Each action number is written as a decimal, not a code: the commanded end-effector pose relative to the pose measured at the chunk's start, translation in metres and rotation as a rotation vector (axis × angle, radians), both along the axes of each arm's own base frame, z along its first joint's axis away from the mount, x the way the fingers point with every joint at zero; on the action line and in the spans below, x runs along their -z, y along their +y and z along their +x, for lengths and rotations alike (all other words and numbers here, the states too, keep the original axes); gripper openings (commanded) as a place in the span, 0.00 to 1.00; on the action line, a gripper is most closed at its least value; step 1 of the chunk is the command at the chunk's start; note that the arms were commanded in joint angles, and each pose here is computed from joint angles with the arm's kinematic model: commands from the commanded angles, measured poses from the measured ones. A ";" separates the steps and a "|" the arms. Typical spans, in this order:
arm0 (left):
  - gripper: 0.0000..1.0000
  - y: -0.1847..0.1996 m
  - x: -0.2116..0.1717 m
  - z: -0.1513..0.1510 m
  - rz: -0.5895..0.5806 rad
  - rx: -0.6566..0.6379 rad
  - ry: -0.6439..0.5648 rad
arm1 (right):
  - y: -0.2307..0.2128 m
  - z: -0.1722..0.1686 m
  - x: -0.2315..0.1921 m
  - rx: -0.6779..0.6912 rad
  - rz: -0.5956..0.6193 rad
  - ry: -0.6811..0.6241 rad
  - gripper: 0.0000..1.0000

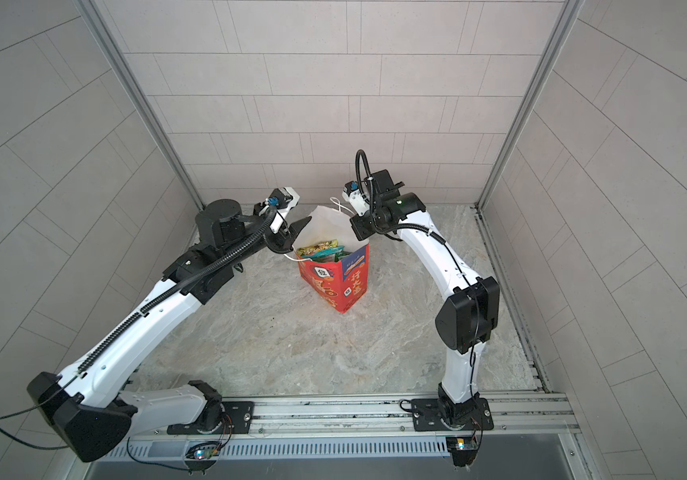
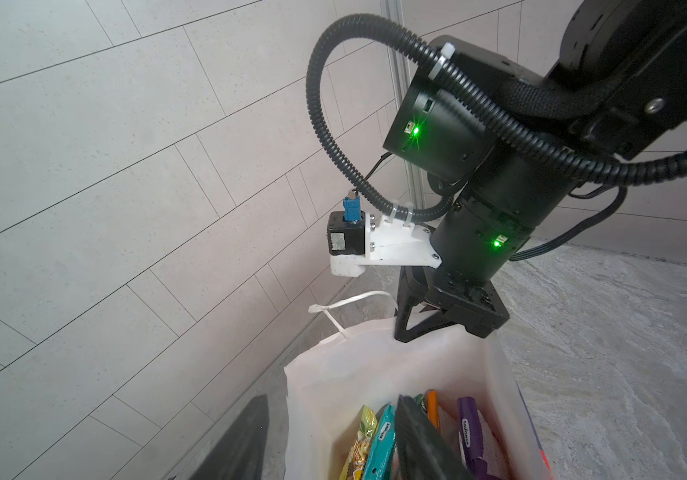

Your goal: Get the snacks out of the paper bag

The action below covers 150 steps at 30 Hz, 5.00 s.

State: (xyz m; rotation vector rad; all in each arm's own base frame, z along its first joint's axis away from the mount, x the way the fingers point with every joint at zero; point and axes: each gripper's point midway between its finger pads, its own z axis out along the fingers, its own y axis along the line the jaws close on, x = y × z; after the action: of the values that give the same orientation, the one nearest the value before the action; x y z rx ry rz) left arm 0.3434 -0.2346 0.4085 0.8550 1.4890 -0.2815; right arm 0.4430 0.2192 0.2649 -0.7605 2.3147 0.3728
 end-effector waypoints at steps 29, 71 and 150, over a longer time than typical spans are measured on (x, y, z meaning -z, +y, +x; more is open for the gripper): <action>0.52 0.019 0.027 0.012 -0.133 -0.148 0.042 | -0.015 0.011 -0.086 -0.249 -0.083 -0.554 0.00; 0.52 -0.127 0.170 -0.037 -0.184 -0.059 0.554 | -0.012 -0.069 -0.058 0.038 0.301 -0.519 0.00; 0.17 -0.175 0.261 0.030 -0.101 -0.076 0.450 | -0.015 -0.061 -0.073 0.079 0.458 -0.465 0.00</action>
State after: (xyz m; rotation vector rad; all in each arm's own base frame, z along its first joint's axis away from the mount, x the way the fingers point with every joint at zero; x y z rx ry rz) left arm 0.3698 -0.4119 0.1217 0.7098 1.9628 -0.5025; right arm 0.3854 0.1999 0.3000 -0.4616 1.8581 0.5605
